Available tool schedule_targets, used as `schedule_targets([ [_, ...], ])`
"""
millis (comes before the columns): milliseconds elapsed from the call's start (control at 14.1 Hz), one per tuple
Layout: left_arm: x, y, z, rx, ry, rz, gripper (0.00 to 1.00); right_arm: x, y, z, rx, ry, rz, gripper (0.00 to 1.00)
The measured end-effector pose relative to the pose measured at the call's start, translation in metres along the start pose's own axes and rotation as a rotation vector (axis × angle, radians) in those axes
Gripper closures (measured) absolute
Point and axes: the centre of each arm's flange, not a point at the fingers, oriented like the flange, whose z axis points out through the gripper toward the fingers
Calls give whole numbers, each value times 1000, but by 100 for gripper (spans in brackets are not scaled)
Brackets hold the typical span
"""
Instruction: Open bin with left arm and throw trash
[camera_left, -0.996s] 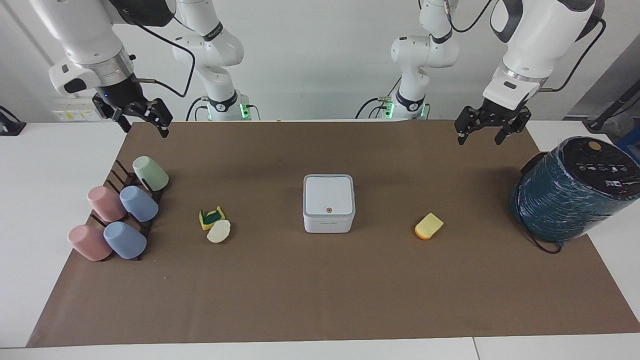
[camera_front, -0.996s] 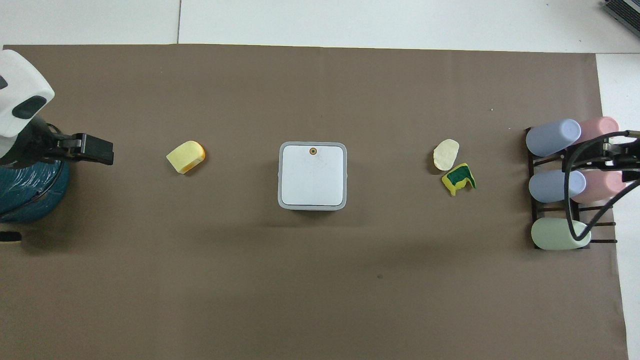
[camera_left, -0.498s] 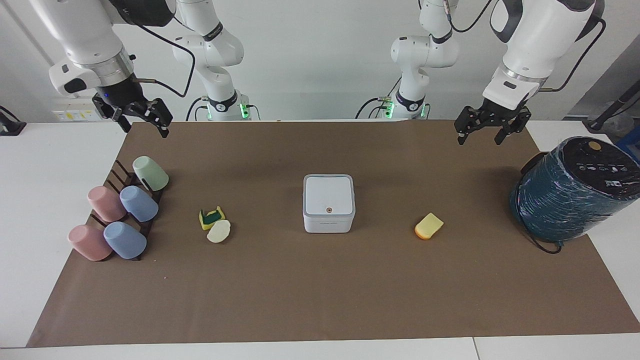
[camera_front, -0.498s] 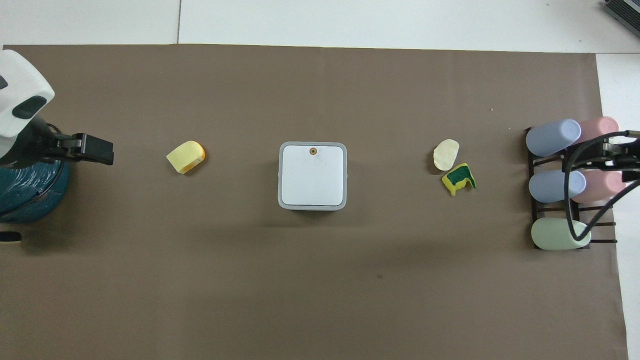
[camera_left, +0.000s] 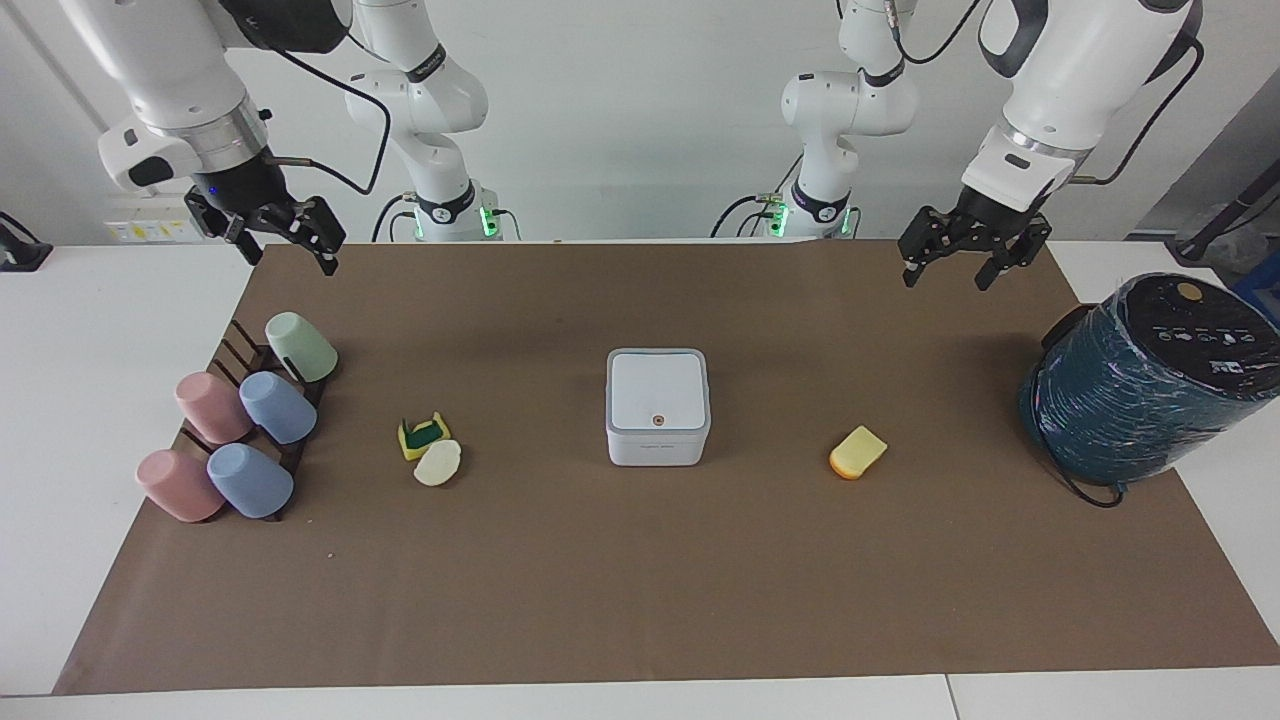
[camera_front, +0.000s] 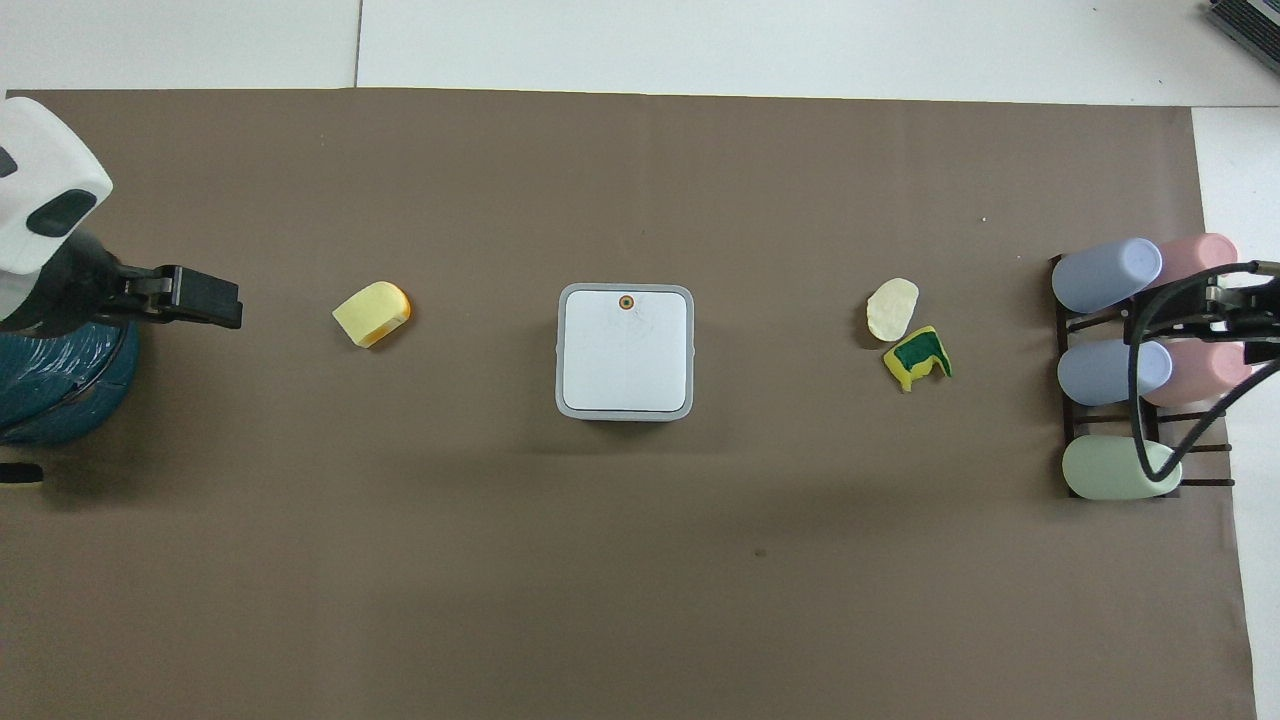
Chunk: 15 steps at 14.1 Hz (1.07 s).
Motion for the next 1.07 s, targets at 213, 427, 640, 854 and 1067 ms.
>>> schedule_targets([
  [213,0,34,6,-10,33,68,0,0,0,0,0,0,0,0],
  [427,-4,90,24,-65,106,160,0,0,0,0,0,2,0,0],
  [640,-13,156,39,-145,151,226,0,0,0,0,0,3,0,0],
  [854,-14,204,63,-168,184,285,34,1,0,-1,1,8,0,0],
  [1067,-8,241,104,-176,204,325,73,2,0,-1,3,16,-1,0],
])
